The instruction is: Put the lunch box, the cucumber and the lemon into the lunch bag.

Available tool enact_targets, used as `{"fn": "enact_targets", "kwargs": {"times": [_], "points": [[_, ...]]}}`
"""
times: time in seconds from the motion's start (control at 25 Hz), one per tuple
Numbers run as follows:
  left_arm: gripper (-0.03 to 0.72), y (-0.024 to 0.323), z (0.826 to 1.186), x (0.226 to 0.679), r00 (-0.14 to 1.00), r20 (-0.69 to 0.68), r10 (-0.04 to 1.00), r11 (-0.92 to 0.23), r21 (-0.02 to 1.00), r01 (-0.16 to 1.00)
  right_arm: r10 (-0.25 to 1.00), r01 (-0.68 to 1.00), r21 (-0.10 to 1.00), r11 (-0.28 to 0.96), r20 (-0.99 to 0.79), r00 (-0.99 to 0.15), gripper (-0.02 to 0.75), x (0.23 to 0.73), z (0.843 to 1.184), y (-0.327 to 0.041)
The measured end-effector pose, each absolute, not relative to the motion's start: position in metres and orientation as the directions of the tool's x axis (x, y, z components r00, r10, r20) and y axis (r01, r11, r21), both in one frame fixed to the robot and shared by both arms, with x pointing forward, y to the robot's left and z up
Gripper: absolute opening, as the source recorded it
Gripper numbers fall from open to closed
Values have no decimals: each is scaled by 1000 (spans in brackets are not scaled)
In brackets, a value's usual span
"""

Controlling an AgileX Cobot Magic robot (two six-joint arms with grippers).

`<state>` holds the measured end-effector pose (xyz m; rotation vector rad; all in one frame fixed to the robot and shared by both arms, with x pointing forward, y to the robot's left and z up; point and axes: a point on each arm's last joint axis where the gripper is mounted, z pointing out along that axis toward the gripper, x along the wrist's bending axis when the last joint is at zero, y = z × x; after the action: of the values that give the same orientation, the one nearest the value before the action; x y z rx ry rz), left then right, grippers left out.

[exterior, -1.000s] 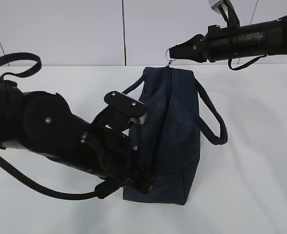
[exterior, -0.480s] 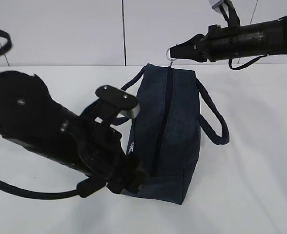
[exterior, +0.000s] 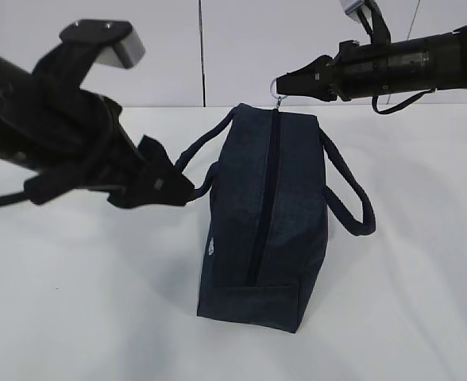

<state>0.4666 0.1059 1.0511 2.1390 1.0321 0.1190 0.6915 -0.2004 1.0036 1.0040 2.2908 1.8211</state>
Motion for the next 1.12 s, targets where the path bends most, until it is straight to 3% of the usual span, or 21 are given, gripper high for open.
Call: {"fn": "enact_targets", "kwargs": {"times": [0.24,0.44,1.12], "points": [[414,113,1108,493,675,-139,724,-427,678,598,506,459,883,93,355,-786,7,692,1003,-200],[414,105,1135,511,677,-129,725,-470,625,623,496,461,883,90,362,-789,7,691,1004,-200],[415,65,1115,568,635,-202,746,-480,498,722,490,462,882,90,364,-792,7,690,1004,-199]]}}
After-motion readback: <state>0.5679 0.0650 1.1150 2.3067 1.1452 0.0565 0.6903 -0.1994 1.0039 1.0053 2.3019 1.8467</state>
